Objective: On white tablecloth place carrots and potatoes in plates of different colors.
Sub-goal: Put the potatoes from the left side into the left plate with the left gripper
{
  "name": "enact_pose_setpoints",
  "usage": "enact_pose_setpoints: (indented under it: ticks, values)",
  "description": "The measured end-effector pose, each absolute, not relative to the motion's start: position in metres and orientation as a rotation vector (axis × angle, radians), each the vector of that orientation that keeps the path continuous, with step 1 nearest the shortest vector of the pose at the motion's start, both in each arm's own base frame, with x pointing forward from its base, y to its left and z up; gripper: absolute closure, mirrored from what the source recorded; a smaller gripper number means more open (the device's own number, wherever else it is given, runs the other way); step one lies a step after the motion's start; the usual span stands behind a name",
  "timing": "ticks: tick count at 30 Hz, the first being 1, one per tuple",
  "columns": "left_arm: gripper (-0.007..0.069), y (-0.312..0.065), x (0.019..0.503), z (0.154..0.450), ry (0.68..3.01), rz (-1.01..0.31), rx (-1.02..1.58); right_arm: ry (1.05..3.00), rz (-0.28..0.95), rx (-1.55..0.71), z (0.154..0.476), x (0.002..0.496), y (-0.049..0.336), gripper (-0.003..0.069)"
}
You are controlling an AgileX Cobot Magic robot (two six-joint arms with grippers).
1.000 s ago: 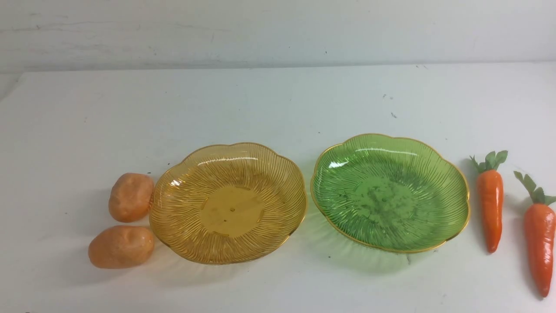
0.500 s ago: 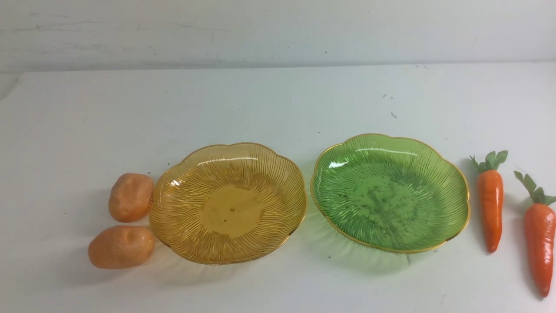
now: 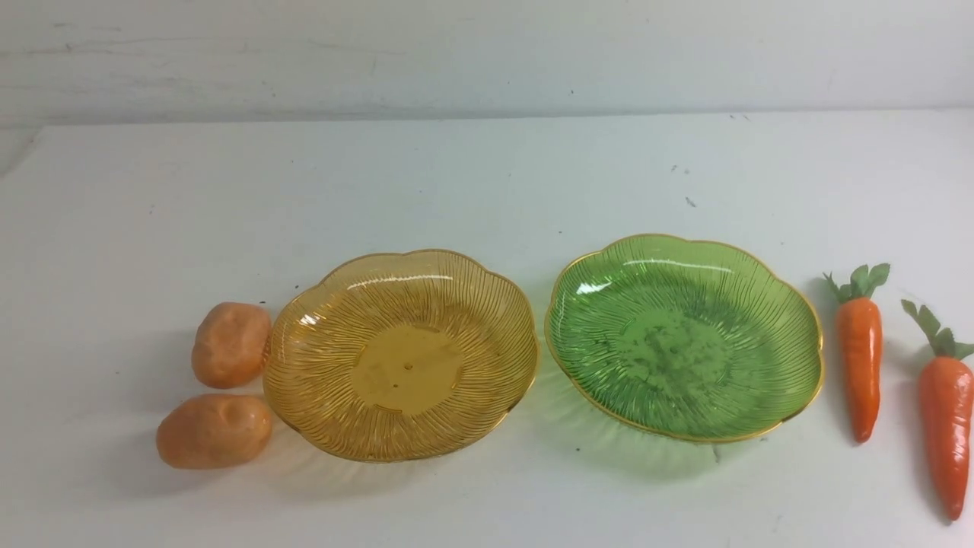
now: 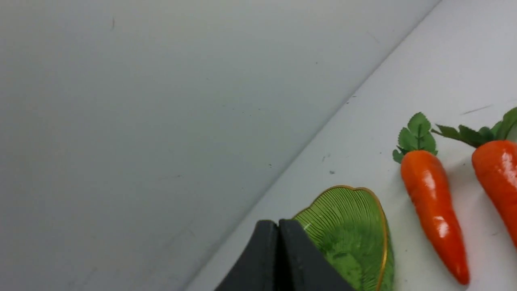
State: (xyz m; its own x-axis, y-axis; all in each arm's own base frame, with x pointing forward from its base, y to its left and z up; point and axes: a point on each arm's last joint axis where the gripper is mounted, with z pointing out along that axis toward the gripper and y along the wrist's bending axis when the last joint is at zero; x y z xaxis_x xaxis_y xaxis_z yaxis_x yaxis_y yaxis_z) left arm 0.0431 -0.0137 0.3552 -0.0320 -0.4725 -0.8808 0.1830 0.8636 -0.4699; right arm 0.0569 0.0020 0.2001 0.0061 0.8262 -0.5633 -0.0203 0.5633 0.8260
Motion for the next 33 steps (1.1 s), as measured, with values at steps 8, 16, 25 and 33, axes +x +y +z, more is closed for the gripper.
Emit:
enact_pose_setpoints:
  ticks: [8, 16, 25, 33]
  values:
    - [0.0629, -0.024, 0.141, 0.332, 2.541, -0.248, 0.178, 1.319, 0.836, 0.838, 0.204, 0.057, -0.002, 0.0674]
    - [0.0629, -0.028, 0.198, 0.291, 2.587, -0.146, 0.79, 1.67, 0.797, 0.555, 0.188, 0.054, 0.021, 0.0674]
    - [0.0624, -0.03, 0.225, 0.277, 2.508, -0.121, 0.834, 1.863, 0.712, -0.046, 0.247, 0.031, 0.046, 0.0674]
    - [0.0456, -0.029, 0.245, 0.262, 2.499, -0.087, 0.829, 2.261, 0.689, -0.244, 0.291, 0.042, 0.05, 0.0674]
